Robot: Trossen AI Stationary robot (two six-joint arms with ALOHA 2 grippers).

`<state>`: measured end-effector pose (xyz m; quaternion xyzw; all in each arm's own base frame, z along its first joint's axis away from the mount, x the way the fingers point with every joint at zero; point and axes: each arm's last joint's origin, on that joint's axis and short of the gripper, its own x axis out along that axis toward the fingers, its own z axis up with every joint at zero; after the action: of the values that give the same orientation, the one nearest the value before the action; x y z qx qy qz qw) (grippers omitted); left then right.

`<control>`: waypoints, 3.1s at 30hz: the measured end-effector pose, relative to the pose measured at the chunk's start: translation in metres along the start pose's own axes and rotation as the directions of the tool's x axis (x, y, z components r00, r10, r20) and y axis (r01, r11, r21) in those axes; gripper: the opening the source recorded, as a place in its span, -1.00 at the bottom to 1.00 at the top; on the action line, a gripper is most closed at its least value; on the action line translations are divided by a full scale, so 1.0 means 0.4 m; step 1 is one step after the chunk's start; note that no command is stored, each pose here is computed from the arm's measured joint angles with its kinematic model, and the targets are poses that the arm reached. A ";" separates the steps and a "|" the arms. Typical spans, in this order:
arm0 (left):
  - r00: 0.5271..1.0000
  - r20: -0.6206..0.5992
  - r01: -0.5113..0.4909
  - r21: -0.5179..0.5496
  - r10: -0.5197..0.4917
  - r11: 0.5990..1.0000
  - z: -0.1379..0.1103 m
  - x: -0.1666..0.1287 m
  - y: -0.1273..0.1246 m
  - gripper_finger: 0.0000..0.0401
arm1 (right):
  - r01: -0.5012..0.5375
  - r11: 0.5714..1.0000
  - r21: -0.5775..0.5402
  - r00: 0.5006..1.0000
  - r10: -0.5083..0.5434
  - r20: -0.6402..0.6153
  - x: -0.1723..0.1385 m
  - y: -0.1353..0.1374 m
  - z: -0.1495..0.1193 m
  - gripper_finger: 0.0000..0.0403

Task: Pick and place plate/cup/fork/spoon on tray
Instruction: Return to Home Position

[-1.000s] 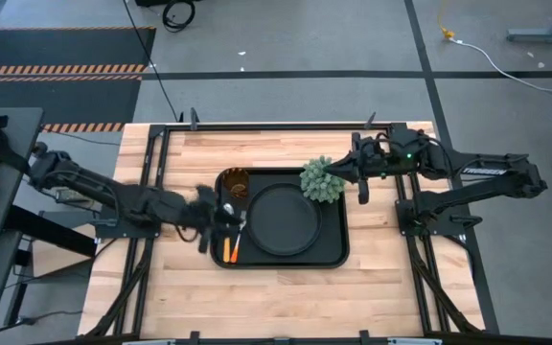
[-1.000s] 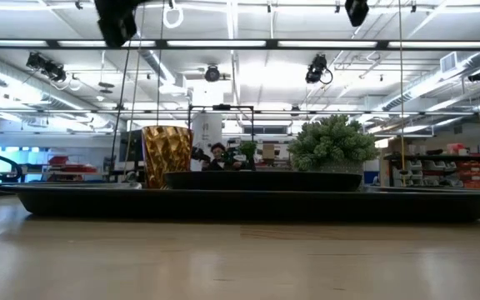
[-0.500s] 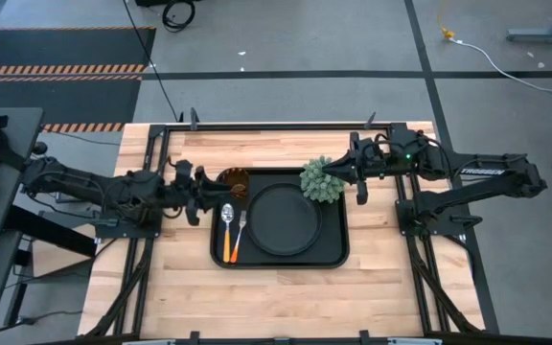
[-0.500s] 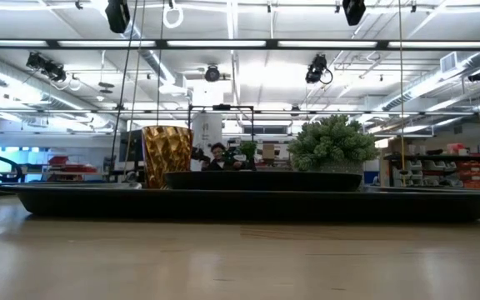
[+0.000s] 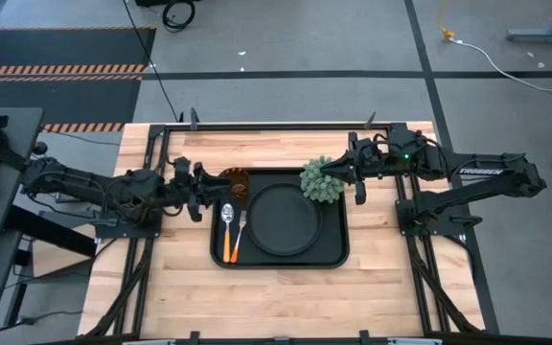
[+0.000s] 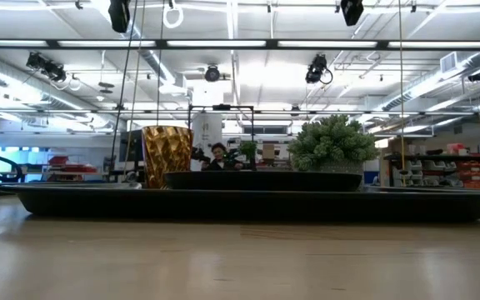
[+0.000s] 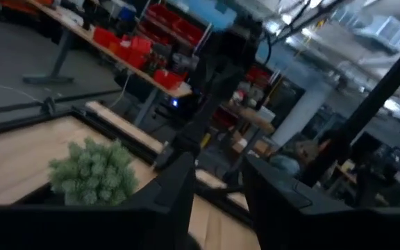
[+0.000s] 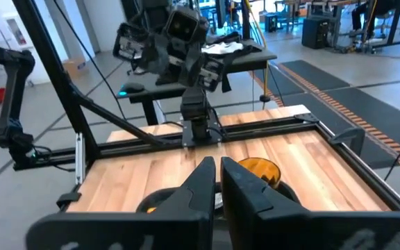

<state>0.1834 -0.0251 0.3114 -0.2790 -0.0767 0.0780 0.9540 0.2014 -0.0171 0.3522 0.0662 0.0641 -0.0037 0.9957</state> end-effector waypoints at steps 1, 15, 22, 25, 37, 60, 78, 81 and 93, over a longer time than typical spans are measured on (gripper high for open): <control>1.000 0.015 0.004 -0.006 -0.004 1.000 0.004 0.000 -0.001 -0.36 | 0.000 1.000 -0.006 1.000 0.000 -0.001 0.000 0.000 0.000 -0.84; 0.998 -0.008 0.056 0.065 -0.056 0.996 0.015 0.000 0.007 -0.36 | 0.002 0.994 0.110 0.992 -0.016 0.126 -0.008 -0.016 0.033 -0.84; 0.942 -0.046 0.336 0.171 -0.334 0.926 0.100 0.015 0.087 -0.36 | -0.201 0.969 0.145 0.974 0.182 0.138 -0.034 -0.072 0.050 -0.84; 0.924 -0.081 0.381 0.189 -0.373 0.905 0.130 -0.004 0.119 -0.36 | -0.221 0.966 0.131 0.967 0.200 0.156 -0.061 -0.082 0.059 -0.84; 0.888 0.083 0.397 0.357 -0.452 0.846 0.213 -0.152 0.082 -0.36 | -0.194 0.979 0.068 0.951 0.171 0.258 -0.166 -0.057 0.090 -0.84; 0.839 0.171 0.407 0.434 -0.517 0.803 0.227 -0.185 0.050 -0.36 | -0.067 0.997 0.034 0.873 0.042 0.486 -0.300 -0.030 0.130 -0.84; 0.846 0.273 0.316 0.433 -0.457 0.844 0.206 -0.137 0.028 -0.36 | -0.027 0.999 0.031 0.883 0.009 0.469 -0.377 0.008 0.099 -0.84; 0.828 0.267 0.358 0.424 -0.492 0.832 0.211 -0.161 0.022 -0.36 | -0.015 0.999 0.029 0.883 -0.001 0.469 -0.375 0.006 0.099 -0.84; 0.823 0.257 0.370 0.435 -0.507 0.821 0.213 -0.267 0.017 -0.36 | -0.008 0.997 0.078 0.877 -0.031 0.480 -0.327 -0.015 0.102 -0.84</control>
<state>0.0624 0.0045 0.3678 -0.0512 -0.2979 -0.0848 0.9495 0.0766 -0.0285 0.4081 0.1015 -0.1847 -0.0284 0.9771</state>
